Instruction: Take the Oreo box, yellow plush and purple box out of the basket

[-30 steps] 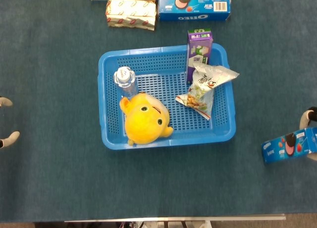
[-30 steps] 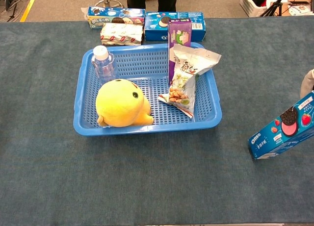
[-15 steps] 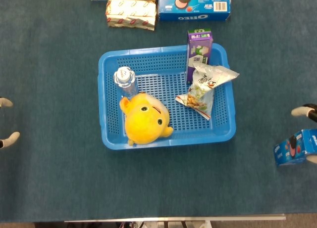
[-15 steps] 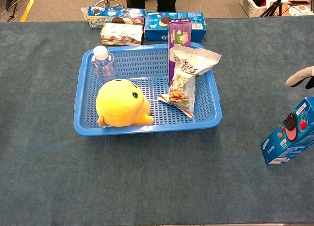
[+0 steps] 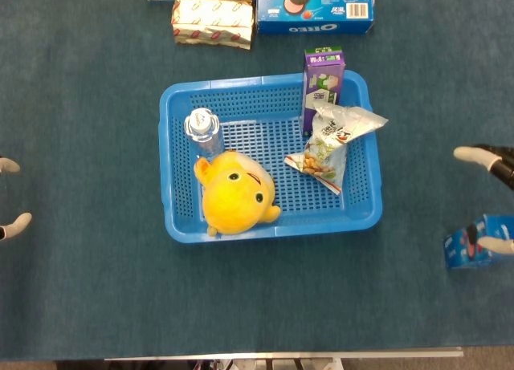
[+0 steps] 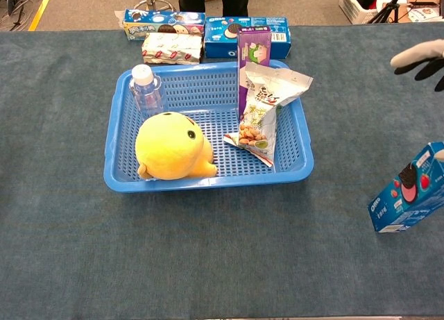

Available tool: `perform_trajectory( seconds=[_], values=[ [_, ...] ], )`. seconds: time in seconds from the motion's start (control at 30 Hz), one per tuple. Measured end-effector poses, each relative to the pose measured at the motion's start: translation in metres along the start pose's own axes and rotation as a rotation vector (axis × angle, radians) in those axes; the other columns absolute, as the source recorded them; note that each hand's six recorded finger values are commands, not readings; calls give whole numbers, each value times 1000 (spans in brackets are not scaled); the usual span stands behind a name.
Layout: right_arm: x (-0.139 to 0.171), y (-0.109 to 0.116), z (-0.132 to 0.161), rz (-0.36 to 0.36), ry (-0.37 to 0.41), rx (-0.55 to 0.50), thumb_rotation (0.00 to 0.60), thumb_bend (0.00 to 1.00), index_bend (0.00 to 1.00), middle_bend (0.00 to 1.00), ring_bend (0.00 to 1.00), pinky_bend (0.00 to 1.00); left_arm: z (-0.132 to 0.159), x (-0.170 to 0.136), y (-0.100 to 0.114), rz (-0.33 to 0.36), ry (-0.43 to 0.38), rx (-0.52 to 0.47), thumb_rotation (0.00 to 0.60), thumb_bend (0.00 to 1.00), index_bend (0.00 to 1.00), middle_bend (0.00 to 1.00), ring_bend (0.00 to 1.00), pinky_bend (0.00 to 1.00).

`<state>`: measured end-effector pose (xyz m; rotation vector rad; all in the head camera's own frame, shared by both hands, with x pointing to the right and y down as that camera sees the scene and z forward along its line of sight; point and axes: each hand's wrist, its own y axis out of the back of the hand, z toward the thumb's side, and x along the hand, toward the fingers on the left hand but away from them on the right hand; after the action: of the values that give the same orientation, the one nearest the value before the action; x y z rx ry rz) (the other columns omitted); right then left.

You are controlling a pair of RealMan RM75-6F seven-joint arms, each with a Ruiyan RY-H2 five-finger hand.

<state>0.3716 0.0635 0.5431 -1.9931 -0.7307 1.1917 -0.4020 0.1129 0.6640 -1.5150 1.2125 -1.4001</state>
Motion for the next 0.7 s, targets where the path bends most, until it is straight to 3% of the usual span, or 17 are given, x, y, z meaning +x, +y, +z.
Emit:
perform_trajectory(
  seconds=[0.3,0.53,0.7],
  values=[
    [-7,26,9,-200,71,9,600,0,180,281,214,300,17,3,9,18,-55,-61,600,6,360,323,156,166],
    [-25,16,-16,-234,6,45,600,0,180,281,214,300,53,10,36,27,-172,-172,600,2,361,269,152,174],
    [-39,11,-31,-225,-25,45,600,0,180,281,214,300,84,13,60,-20,-268,-278,600,1,315,198,134,174]
  ],
)
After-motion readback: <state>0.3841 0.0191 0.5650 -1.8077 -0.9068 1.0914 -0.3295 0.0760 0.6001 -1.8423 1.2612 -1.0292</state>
